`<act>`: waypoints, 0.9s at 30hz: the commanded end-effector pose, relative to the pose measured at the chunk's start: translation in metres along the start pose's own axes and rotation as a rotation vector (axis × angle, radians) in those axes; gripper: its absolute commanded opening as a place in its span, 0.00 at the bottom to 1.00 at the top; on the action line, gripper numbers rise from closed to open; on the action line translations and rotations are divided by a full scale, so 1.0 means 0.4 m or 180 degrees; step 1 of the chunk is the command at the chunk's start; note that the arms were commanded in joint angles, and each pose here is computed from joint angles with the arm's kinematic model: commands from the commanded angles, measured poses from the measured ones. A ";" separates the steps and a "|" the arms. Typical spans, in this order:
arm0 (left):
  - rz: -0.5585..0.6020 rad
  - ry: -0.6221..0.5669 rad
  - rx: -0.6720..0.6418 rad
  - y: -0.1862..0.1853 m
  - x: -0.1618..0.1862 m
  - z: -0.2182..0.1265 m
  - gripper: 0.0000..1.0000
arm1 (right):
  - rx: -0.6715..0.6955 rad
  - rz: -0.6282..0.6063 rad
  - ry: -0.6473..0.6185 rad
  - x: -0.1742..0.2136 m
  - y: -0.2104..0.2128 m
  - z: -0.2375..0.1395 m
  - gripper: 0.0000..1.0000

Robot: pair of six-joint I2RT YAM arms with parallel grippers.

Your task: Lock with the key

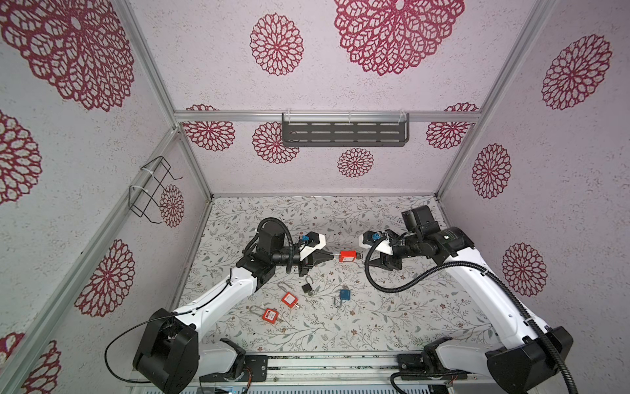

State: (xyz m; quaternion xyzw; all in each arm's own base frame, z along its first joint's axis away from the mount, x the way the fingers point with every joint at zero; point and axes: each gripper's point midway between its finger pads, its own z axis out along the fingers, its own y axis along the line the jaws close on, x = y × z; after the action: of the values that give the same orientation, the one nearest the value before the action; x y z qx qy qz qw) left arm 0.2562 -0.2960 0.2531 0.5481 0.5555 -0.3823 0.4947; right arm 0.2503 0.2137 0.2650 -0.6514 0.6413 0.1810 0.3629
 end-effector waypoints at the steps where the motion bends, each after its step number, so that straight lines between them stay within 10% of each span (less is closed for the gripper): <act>1: 0.0159 -0.0074 0.0031 -0.012 -0.021 -0.013 0.00 | -0.0274 0.0095 -0.0132 -0.028 0.030 -0.013 0.59; 27: 0.0180 -0.0058 0.0120 -0.032 -0.018 0.012 0.00 | -0.0491 0.0330 -0.0128 -0.012 0.015 0.044 0.43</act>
State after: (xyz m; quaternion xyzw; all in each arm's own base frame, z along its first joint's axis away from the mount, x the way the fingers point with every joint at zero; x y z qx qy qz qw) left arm 0.2493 -0.3008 0.2506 0.5601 0.5459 -0.3825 0.4918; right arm 0.2467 0.2266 0.2432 -0.6441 0.6562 0.2522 0.3015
